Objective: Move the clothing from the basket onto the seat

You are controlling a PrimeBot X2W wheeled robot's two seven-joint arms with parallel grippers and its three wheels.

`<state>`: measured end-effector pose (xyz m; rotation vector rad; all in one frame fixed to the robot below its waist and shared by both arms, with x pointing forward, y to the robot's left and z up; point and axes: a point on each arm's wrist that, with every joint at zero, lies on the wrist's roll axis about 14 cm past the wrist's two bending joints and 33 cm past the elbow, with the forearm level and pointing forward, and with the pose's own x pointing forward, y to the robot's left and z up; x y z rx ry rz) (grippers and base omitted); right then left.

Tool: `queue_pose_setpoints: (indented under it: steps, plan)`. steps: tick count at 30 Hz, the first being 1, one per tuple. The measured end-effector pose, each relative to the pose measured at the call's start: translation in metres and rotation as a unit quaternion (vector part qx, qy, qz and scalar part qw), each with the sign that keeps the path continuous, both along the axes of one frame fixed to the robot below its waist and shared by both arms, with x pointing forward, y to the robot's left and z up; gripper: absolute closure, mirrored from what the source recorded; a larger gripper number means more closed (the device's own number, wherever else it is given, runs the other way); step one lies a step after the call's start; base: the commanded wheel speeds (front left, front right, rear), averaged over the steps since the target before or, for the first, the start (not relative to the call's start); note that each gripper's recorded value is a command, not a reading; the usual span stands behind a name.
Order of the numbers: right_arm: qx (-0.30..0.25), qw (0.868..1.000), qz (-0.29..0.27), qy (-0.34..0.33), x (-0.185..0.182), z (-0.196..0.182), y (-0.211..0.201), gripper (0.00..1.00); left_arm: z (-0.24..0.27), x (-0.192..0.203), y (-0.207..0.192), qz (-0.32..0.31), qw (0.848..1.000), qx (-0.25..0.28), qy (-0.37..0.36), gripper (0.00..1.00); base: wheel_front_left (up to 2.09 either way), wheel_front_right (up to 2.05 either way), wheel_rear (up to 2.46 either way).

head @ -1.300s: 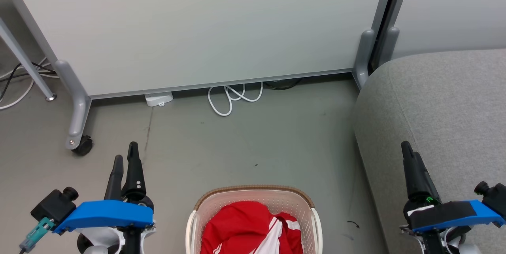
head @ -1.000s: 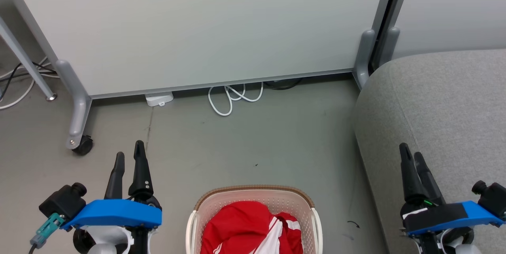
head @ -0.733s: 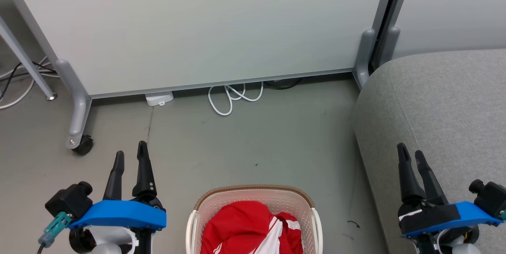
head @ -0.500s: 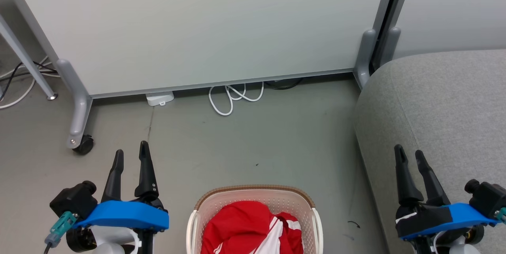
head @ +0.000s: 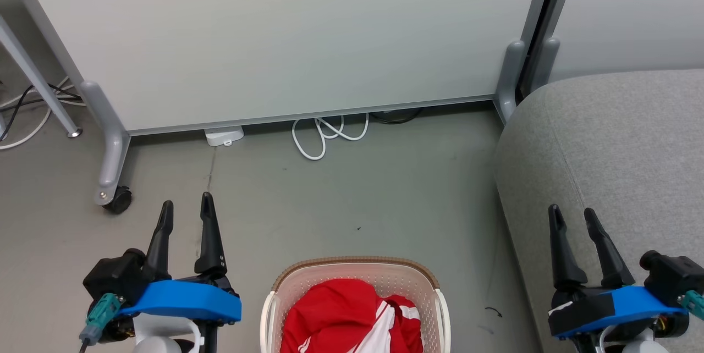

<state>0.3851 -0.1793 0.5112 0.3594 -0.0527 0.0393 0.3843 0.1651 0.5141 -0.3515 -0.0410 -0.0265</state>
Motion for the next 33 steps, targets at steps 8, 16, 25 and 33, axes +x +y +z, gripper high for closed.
queue_pose_setpoints:
  steps: [8,16,25,33]
  plan:
    - [-0.040,0.999,0.008,-0.009,0.000,0.003,0.005,0.00,-0.001,-0.001,-0.008,-0.020,0.999,0.037,-0.008,0.00,0.00,0.00,0.00]
    - [-0.068,0.997,0.015,-0.018,-0.001,0.005,0.010,0.00,-0.008,-0.004,-0.016,-0.039,0.997,0.064,-0.005,0.00,0.00,0.00,0.00]
    - [-0.105,0.994,0.025,-0.026,-0.001,0.006,0.016,0.00,-0.012,-0.005,-0.017,-0.043,0.994,0.096,-0.004,0.00,0.00,0.00,0.00]
    - [-0.133,0.990,0.023,-0.030,-0.002,0.005,0.014,0.00,-0.021,-0.006,-0.019,-0.049,0.991,0.124,0.002,0.00,0.00,0.00,0.00]
